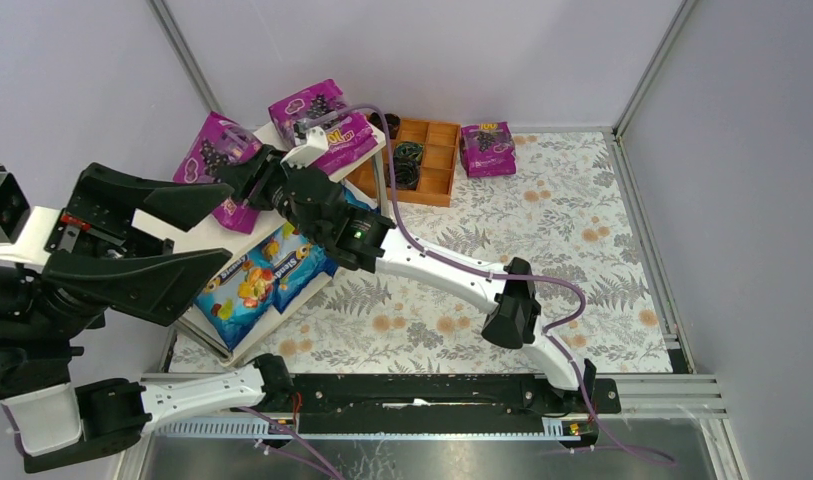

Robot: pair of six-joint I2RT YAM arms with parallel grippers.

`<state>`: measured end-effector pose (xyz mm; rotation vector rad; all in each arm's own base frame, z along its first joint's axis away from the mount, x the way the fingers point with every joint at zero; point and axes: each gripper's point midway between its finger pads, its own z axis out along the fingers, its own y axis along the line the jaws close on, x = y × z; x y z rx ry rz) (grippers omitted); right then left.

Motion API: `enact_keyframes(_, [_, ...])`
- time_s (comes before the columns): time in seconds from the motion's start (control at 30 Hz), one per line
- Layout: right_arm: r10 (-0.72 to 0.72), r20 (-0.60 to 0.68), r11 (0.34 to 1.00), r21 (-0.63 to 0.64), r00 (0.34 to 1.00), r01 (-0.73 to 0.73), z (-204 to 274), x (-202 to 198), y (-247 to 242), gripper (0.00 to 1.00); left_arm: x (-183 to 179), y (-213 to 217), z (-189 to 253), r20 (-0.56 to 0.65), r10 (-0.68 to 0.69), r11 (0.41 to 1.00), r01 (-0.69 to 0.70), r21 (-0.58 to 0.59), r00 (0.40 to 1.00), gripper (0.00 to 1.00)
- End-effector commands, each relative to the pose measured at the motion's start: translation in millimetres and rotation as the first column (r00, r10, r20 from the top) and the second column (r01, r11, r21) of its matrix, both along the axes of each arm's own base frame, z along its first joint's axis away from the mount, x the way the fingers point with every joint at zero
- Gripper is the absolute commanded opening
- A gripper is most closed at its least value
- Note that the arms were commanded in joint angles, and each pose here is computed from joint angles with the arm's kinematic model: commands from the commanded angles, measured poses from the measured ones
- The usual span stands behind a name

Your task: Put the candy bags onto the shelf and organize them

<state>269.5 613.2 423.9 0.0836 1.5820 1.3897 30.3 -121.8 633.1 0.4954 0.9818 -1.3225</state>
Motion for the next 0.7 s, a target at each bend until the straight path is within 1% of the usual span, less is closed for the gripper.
enact_keyframes(0.0, [-0.039,0.012,0.992,0.121,0.999,0.038,48.0,0.6,-19.9,0.51,-1.1,-7.0,-0.9,-0.005,-0.028,1.000,0.028,-0.001,1.000,0.91])
enact_keyframes(0.23, [0.008,-0.097,0.996,0.094,0.995,0.001,32.7,-7.3,-20.4,0.77,-3.0,-0.9,0.8,0.000,-0.023,0.999,0.023,-0.024,1.000,0.91])
enact_keyframes(0.43, [0.055,-0.141,0.996,0.078,0.988,-0.044,29.5,-19.1,-25.3,0.83,-3.1,-10.8,0.8,-0.009,-0.052,0.999,0.052,-0.009,0.999,0.91])
enact_keyframes(0.5, [0.073,-0.159,0.996,0.071,0.985,-0.062,25.1,-24.7,-29.1,0.86,-2.8,-13.0,0.8,-0.009,-0.056,0.998,0.056,-0.005,0.998,0.91])
enact_keyframes(0.53, [0.081,-0.170,0.995,0.070,0.982,-0.070,21.0,-27.1,-30.4,0.97,-1.9,-14.0,0.5,-0.010,-0.054,0.999,0.054,-0.003,0.999,0.91])
enact_keyframes(0.57, [0.092,-0.176,0.994,0.068,0.980,-0.082,19.0,-29.7,-31.6,0.99,-1.4,-13.9,0.4,-0.010,-0.051,0.999,0.051,-0.003,0.999,0.91])
enact_keyframes(0.67, [0.118,-0.194,0.993,0.021,0.974,-0.116,8.9,-36.9,-32.8,1.00,1.8,-14.5,0.7,-0.010,-0.035,0.999,0.035,-0.003,0.999,0.91])
